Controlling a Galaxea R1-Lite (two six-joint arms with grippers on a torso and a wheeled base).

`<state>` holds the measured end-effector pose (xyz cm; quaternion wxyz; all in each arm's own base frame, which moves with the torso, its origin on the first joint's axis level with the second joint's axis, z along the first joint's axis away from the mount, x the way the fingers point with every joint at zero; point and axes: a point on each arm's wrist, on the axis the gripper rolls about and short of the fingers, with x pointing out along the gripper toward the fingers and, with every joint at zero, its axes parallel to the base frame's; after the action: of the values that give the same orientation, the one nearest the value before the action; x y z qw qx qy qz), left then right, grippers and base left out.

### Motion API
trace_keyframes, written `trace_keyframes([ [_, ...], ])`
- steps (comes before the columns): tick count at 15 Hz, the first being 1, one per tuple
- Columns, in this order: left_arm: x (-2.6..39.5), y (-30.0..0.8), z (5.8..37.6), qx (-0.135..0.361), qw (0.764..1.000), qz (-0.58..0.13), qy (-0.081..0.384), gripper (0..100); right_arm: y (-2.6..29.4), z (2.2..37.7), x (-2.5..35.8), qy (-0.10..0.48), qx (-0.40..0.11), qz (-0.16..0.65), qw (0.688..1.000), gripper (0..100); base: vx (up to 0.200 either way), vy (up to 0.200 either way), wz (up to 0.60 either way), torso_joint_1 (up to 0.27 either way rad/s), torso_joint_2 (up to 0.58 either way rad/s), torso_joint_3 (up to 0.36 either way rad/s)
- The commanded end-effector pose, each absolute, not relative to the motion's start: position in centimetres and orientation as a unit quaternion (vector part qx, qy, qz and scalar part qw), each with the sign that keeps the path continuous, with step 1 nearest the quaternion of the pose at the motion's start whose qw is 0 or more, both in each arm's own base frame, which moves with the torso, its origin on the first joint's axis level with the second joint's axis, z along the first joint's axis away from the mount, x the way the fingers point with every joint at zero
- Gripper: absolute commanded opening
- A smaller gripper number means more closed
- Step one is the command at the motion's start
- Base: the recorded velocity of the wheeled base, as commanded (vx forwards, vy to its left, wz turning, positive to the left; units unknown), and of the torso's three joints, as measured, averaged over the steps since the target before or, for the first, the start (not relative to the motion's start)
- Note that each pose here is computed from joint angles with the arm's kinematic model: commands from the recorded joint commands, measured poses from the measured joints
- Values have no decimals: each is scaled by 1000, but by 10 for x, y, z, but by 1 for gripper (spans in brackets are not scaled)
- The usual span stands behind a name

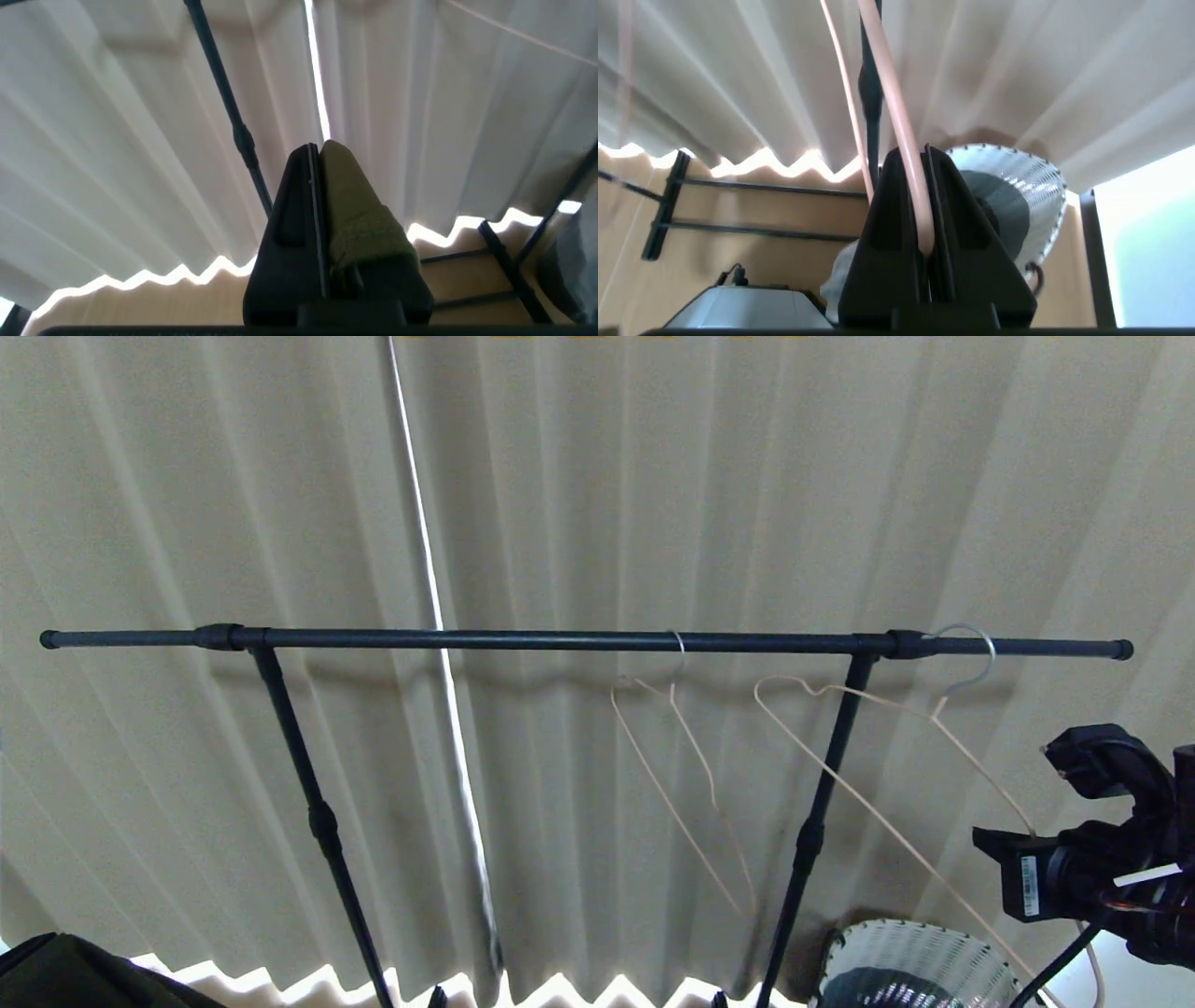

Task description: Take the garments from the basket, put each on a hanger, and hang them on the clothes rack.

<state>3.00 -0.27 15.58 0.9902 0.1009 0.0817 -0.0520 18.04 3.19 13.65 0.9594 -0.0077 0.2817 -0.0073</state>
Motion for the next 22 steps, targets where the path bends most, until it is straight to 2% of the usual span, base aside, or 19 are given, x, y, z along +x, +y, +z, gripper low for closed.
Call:
trace_keyframes([
  [1, 30, -3, 156, 101, 990, -52, 81, 0, 31, 139, 176, 273, -6, -7, 962, 0, -200, 0, 0, -17, 2, 2],
  [15, 30, -3, 154, 102, 990, -53, 84, 0, 29, 136, 166, 274, -7, -5, 962, 0, -200, 0, 0, 2, 2, 2],
  [22, 31, -3, 154, 102, 990, -54, 87, 0, 29, 135, 164, 276, -7, -7, 961, 0, 0, 0, 0, 0, 0, 0],
])
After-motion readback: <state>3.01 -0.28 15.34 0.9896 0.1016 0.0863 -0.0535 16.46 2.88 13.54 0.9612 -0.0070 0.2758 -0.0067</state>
